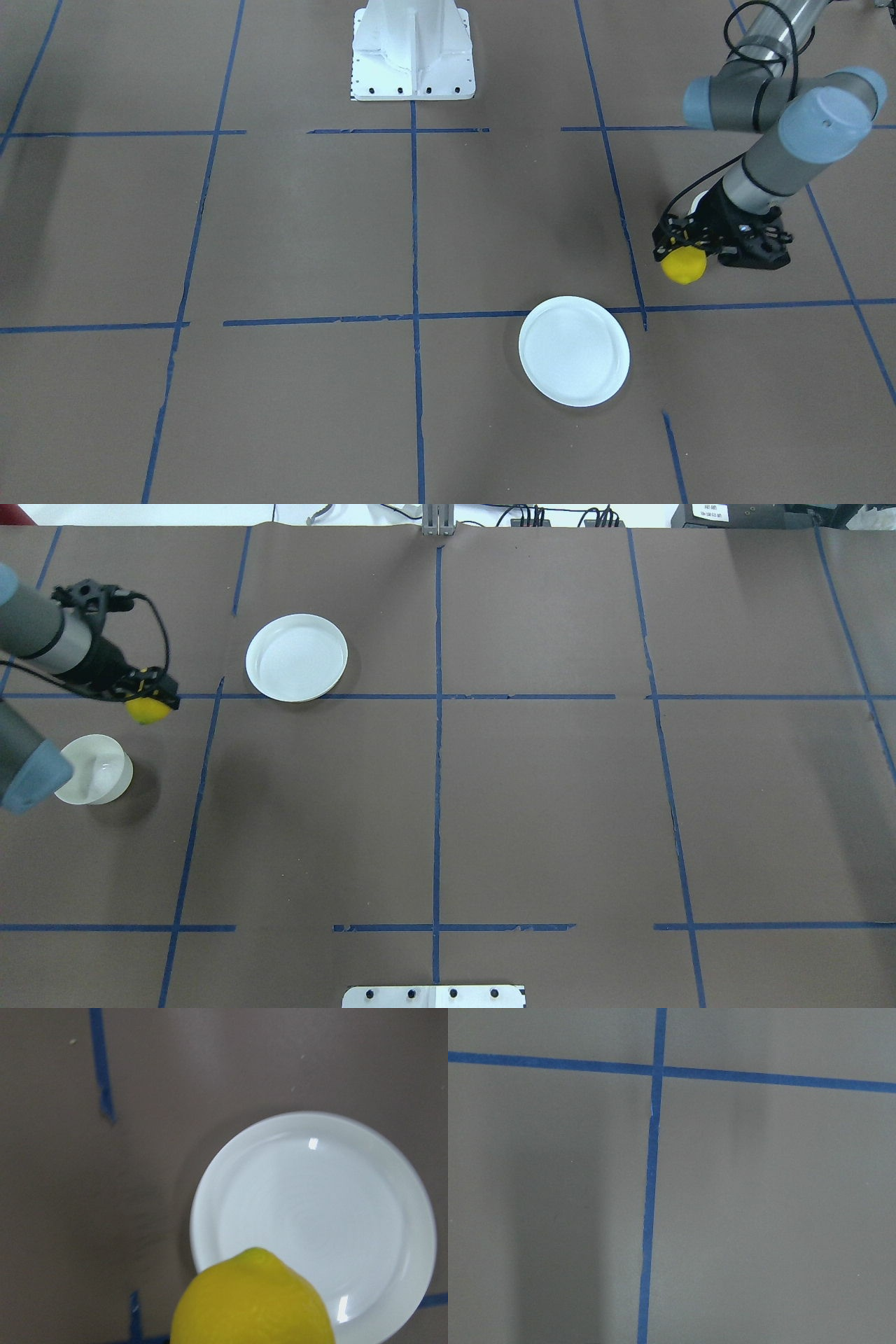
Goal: Move lemon from plate to bowl
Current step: 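Lift the lemon with the left gripper and carry it over the white bowl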
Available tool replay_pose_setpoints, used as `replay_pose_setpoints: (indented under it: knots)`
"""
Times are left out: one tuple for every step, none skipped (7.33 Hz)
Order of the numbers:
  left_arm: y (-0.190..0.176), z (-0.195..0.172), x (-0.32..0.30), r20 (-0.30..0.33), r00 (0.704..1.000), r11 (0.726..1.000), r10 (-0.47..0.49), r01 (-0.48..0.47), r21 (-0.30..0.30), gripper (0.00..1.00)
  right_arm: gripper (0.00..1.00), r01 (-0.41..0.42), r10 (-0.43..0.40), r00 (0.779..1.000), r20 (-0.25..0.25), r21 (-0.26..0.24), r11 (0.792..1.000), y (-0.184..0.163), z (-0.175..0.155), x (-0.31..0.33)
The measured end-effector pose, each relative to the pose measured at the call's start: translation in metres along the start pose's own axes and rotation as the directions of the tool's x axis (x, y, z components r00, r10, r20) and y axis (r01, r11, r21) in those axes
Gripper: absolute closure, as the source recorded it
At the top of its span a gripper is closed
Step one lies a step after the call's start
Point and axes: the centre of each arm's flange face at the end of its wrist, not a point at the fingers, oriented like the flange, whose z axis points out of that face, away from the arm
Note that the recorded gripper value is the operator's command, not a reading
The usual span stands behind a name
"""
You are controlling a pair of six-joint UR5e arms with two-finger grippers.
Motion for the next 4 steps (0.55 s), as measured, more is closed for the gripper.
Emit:
replay_pose_setpoints:
  knots:
    - [0.039,-0.002,-0.040,0.034,0.999,0.999,-0.033,0.034,-0.031,1.00,0.00,0.000,0.000,1.000,0.000,0.000,1.000,0.000,0.000,0.000]
    - [0.060,0.001,-0.062,0.061,0.996,0.996,-0.066,0.069,-0.056,1.00,0.00,0.000,0.000,1.000,0.000,0.000,1.000,0.000,0.000,0.000]
    - [0.071,0.011,-0.066,0.075,0.992,0.992,-0.099,0.104,-0.078,1.00,0.00,0.000,0.000,1.000,0.000,0.000,1.000,0.000,0.000,0.000]
    - [0.072,0.025,-0.057,0.079,0.990,0.987,-0.117,0.124,-0.097,1.00,0.00,0.000,0.000,1.000,0.000,0.000,1.000,0.000,0.000,0.000]
